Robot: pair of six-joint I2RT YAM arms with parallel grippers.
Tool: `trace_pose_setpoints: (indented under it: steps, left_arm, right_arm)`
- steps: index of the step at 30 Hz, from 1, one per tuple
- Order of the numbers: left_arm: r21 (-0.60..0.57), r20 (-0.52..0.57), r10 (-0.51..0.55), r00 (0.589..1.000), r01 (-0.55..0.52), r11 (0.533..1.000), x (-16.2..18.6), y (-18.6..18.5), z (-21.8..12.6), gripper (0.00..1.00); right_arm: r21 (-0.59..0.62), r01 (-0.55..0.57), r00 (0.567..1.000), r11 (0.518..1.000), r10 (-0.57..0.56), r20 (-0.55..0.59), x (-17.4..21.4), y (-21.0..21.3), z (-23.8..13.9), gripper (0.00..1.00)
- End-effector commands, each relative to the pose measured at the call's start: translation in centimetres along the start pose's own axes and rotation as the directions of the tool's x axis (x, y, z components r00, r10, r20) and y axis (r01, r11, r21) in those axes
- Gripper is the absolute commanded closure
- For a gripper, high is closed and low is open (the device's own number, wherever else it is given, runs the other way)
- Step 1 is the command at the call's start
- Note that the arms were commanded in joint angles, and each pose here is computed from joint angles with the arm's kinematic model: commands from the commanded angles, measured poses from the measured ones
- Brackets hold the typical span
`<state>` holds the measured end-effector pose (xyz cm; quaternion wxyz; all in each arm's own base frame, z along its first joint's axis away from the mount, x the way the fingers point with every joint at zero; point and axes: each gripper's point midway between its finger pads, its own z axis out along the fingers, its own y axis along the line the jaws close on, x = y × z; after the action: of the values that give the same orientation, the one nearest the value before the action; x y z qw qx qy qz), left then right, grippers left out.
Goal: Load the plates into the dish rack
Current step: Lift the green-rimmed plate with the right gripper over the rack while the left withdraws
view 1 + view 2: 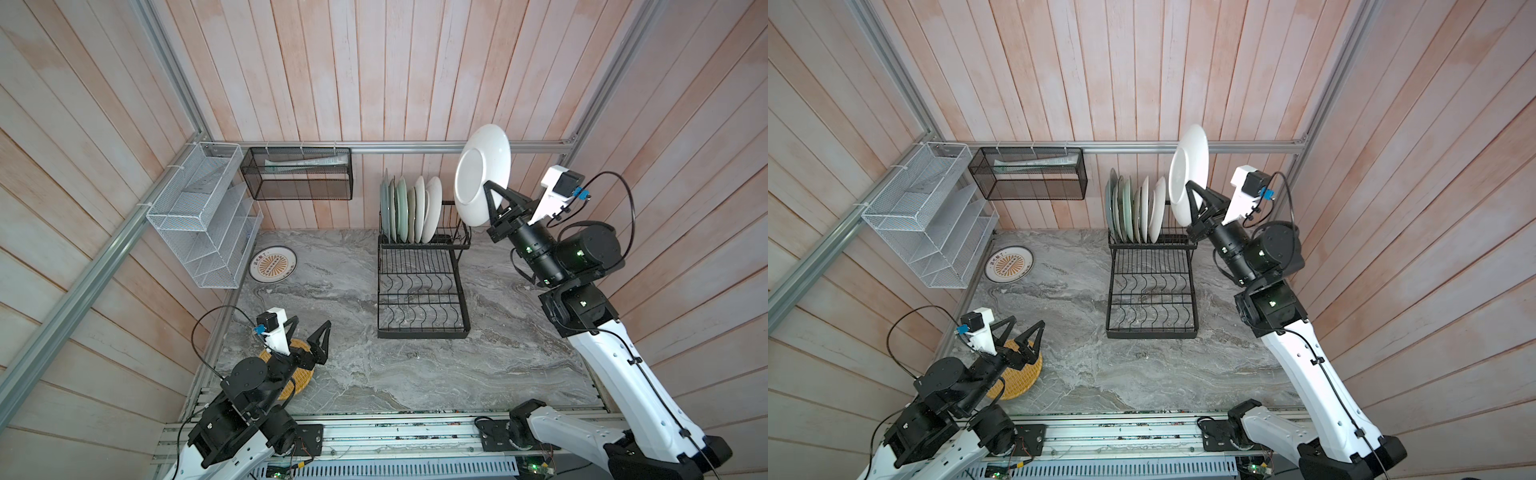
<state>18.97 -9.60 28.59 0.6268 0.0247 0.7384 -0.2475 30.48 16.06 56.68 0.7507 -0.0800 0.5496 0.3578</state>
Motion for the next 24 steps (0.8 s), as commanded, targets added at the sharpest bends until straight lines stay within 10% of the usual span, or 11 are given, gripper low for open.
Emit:
trace_pose_setpoints:
  steps: [1, 24]
  left_arm:
    - [0.002, 0.000, -0.004, 1.000, 0.004, 1.000, 0.0, 0.0, -0.1, 0.00]
    - [0.004, -0.011, 0.006, 1.000, -0.006, 1.000, 0.2, -0.1, 0.2, 0.00]
  right_arm:
    - [-0.007, -0.049, 0.998, 0.999, 0.050, 0.032, -1.5, -1.7, 0.0, 1.00]
    - [-0.033, -0.355, 0.925, 0.934, 0.346, -0.156, 9.1, -11.1, 3.8, 1.00]
